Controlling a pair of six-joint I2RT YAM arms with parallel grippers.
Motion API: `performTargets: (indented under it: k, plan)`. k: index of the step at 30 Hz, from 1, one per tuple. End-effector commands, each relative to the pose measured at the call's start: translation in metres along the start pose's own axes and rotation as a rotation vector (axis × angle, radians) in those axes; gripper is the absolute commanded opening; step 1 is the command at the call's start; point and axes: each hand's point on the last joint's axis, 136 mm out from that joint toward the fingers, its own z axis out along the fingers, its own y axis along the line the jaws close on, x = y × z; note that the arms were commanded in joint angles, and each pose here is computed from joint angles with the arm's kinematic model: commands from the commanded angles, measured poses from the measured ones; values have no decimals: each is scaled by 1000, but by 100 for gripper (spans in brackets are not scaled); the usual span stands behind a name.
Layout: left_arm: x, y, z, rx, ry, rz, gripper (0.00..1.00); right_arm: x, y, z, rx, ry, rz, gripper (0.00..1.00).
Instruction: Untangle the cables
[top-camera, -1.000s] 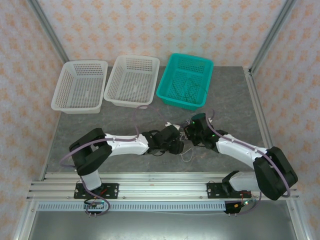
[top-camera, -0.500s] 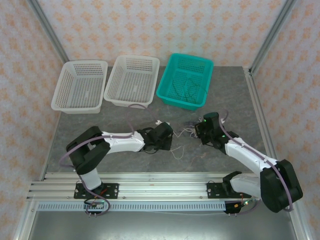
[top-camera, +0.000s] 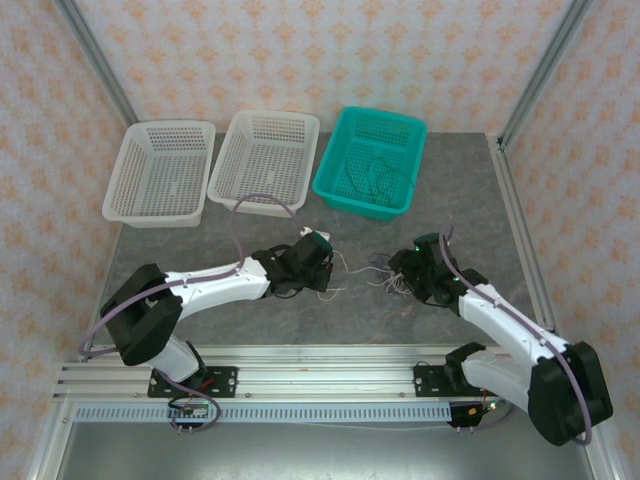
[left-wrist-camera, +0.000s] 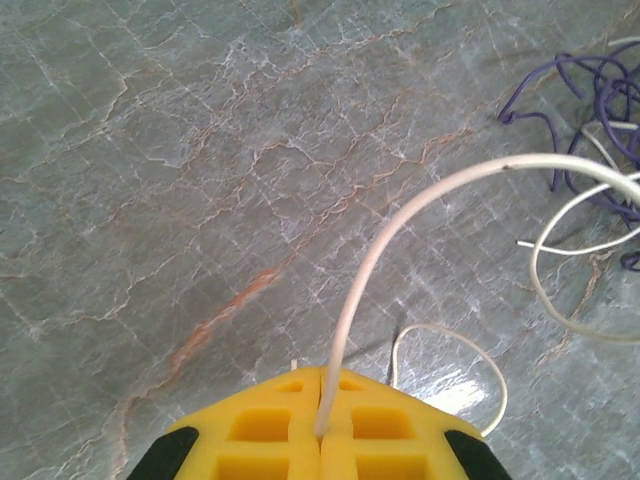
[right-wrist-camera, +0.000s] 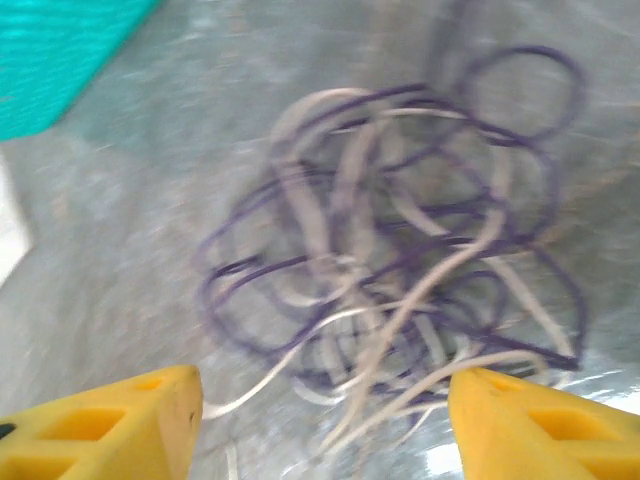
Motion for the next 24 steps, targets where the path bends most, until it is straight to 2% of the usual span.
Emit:
performTargets:
  k: [1,4,8,12,14,17,19,21,24]
  plan:
    - [-15,-2,-14,-13,-33,49,0,3,47,-26,-119,-20,-299,74]
    - [-18,-2,-16,-15,-40,49,0,11,70,-30,-141,-25,-488,83]
    - [-21,2,-22,-32,-55,50,0,18,84,-16,-91,-16,-675,84]
    - [-23,16,-33,-99,-64,63,0,12,75,11,37,-42,-802,82]
    - [-23,26,-39,-130,-68,52,0,18,75,22,33,-38,-869,81]
    - [-16,39,-36,-124,-57,-10,0,42,80,34,-109,-3,-918,81]
    - [-11,44,-33,-108,-48,-47,0,50,80,36,-167,-9,-922,86]
    - [-9,46,-33,-101,-51,-61,0,51,73,39,-162,-16,-918,91]
    - [-8,49,-32,-103,-63,-72,0,40,55,47,-42,-39,-899,94]
